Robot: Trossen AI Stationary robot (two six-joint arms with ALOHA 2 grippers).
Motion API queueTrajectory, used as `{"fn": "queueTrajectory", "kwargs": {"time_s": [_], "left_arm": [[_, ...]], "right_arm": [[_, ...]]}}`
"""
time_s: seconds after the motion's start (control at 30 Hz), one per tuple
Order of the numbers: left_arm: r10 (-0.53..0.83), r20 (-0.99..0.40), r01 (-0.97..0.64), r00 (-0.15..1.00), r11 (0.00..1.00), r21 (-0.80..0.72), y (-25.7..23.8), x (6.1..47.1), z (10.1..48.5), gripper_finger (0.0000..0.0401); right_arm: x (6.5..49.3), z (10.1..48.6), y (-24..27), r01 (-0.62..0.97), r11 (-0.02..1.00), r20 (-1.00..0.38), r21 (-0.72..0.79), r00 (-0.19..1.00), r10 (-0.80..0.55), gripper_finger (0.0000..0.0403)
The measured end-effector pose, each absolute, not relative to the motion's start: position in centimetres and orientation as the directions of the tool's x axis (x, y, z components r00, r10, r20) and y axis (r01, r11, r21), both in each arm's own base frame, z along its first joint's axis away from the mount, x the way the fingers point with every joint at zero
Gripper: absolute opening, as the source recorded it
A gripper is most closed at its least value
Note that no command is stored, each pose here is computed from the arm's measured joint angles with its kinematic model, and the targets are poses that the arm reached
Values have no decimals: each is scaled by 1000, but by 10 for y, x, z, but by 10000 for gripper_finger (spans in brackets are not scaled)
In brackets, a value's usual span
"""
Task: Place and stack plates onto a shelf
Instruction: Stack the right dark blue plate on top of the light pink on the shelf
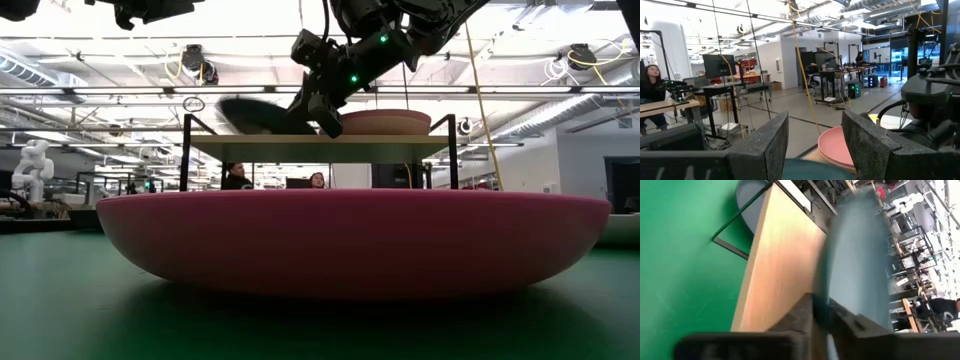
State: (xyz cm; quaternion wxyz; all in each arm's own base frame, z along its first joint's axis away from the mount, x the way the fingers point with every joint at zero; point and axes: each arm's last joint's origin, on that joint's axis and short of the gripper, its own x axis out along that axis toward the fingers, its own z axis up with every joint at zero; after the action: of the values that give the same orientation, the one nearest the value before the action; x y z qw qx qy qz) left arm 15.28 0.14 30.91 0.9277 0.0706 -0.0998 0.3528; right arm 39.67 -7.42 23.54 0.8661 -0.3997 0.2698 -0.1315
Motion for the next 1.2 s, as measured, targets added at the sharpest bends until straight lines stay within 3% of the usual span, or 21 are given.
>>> {"fn": "queueTrajectory", "kwargs": {"time_s": [0.2,0.4,0.57,1.03,1.2], "left_arm": [[641,235,-669,731,741,61,1,153,309,191],[641,235,-669,731,741,61,1,153,309,191],[640,217,-664,737,745,60,1,154,307,191],[628,131,-634,767,773,10,1,157,295,191],[615,128,-622,778,783,16,0,159,294,191]], "right_arm": [[400,237,-59,-44,580,-345,-814,839,-420,4],[403,252,-34,1,470,-231,-883,870,-437,2],[392,266,-25,3,461,-250,-887,837,-487,1],[314,317,-36,107,685,-441,-721,691,-573,1],[288,312,-34,105,716,-488,-690,663,-568,0]]}}
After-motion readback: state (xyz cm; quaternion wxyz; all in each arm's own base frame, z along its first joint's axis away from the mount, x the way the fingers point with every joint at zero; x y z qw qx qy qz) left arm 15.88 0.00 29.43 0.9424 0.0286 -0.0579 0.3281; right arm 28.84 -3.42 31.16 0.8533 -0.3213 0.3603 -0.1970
